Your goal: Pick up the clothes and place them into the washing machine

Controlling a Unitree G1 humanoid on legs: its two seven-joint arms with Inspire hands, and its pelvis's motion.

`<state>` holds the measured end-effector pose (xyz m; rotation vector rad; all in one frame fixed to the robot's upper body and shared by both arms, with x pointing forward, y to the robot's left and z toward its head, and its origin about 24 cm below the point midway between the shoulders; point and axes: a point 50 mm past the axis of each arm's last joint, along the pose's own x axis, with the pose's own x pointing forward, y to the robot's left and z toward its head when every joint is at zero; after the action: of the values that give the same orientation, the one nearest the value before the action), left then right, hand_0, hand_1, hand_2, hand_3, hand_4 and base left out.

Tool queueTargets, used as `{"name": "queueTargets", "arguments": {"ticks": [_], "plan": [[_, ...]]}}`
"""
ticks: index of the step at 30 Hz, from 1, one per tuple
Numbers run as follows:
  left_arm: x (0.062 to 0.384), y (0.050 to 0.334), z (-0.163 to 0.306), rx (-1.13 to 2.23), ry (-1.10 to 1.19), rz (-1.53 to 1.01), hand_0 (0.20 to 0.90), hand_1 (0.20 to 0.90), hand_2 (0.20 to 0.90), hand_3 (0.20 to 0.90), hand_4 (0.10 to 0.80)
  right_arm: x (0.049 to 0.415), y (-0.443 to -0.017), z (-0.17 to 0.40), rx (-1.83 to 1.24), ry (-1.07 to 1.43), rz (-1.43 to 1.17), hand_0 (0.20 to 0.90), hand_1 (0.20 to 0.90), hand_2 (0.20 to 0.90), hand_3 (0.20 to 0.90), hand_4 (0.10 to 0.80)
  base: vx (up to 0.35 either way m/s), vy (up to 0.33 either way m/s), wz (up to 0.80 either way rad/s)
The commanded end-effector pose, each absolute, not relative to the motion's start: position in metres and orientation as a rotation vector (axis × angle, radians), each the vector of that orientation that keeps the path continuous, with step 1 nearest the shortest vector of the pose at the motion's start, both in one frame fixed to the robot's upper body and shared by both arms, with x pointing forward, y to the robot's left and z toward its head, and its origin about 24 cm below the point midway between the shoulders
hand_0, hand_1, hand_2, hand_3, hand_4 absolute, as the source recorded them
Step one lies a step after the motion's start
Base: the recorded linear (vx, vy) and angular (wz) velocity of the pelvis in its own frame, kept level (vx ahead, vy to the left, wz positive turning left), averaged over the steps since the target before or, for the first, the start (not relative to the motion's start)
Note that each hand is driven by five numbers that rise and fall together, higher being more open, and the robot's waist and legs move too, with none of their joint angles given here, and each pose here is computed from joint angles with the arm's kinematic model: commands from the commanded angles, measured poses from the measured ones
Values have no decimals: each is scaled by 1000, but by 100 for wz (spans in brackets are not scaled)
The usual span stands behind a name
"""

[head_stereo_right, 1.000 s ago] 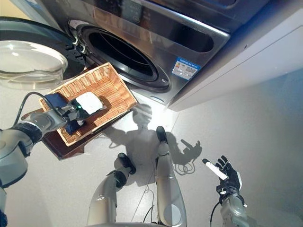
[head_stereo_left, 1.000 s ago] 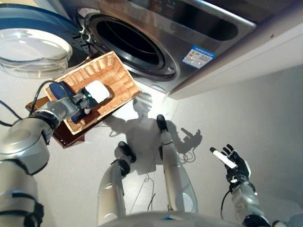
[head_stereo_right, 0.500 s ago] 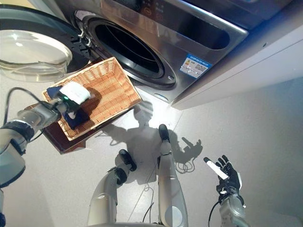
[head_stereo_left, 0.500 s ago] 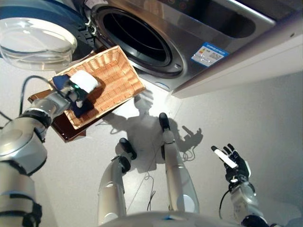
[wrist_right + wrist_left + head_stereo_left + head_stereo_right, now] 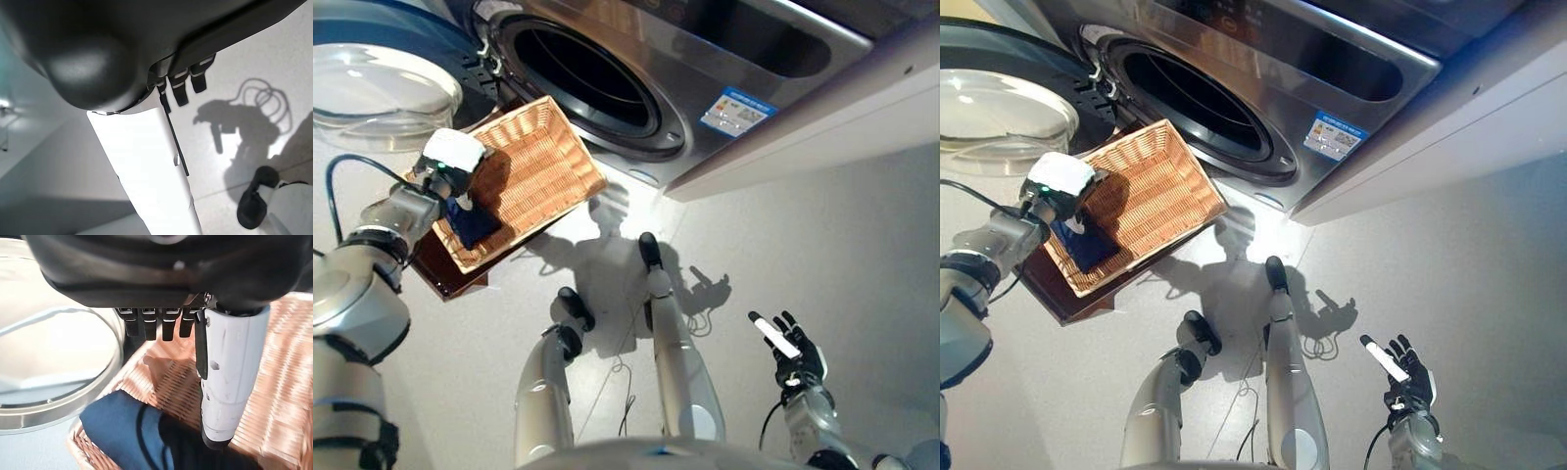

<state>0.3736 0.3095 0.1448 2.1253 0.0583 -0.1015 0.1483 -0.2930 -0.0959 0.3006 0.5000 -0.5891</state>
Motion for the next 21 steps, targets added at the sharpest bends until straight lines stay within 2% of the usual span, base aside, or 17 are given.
{"name": "queueTargets", "arguments": {"ticks": [1,13,14,21], "plan": [[367,340,188,2155,81,89,900,900,900,900,800,133,-335,-74,218,405,-708,900,900,900,900,800,0,0,0],[362,347,183,2200,127,41,900,900,900,900,800,125,-352,-67,221,362,-801,900,900,900,900,800,3,19,5],[366,336,181,2173,63,14,900,900,900,900,800,130,-353,-65,197,353,-816,900,900,900,900,800,8,39,3],[364,351,197,2247,154,68,900,900,900,900,800,127,-343,-67,229,338,-815,900,900,900,900,800,5,53,-3]]}}
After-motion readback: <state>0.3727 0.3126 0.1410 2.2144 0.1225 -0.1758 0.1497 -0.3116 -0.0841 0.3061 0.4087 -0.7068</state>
